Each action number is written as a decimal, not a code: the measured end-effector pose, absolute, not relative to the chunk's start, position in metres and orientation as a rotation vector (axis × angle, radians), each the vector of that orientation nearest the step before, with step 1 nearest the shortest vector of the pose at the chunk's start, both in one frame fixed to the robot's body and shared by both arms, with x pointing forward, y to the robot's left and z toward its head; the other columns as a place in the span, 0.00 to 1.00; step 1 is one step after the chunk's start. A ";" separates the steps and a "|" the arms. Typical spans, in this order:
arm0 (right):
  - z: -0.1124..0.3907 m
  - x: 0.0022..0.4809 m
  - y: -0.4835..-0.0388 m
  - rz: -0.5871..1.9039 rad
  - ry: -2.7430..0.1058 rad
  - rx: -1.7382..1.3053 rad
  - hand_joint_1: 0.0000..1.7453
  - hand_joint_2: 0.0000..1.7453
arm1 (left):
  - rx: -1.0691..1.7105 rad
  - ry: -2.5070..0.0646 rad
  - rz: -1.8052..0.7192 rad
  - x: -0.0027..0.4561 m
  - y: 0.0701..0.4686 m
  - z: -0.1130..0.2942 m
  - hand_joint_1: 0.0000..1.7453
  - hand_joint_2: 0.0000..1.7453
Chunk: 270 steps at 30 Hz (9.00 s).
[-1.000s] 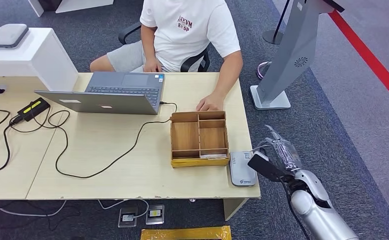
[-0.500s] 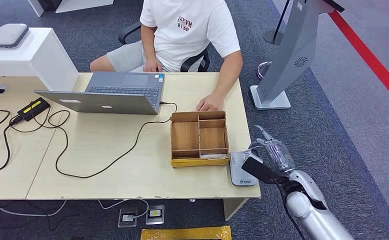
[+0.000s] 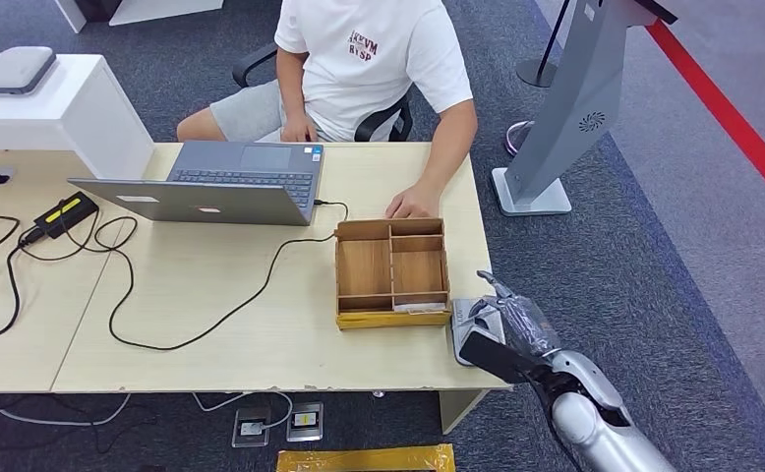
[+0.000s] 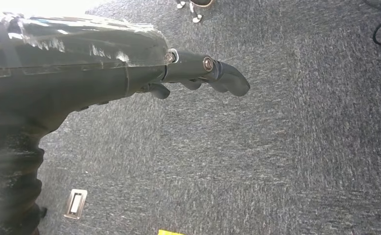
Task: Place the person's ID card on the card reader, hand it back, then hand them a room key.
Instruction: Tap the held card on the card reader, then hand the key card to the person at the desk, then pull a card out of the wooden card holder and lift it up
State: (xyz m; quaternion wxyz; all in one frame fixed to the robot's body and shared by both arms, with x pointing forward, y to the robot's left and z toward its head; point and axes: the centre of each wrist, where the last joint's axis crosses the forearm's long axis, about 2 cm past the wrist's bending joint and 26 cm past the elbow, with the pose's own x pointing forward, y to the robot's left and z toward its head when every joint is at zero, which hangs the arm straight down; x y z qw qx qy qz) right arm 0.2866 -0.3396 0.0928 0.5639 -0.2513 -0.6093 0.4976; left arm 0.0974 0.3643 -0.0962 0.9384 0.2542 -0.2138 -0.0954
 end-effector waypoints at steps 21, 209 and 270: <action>0.081 0.282 -0.322 1.252 -1.410 -0.529 1.00 1.00 | 0.522 -0.422 -0.185 0.097 0.364 -0.096 0.00 1.00; 0.246 0.394 -0.322 0.576 -1.737 0.156 0.00 1.00 | 0.510 -0.476 -0.299 0.097 0.366 -0.096 0.00 1.00; 0.180 0.287 -0.275 1.348 -1.588 -0.935 0.00 1.00 | 0.553 -0.444 -0.249 0.098 0.361 -0.096 0.00 1.00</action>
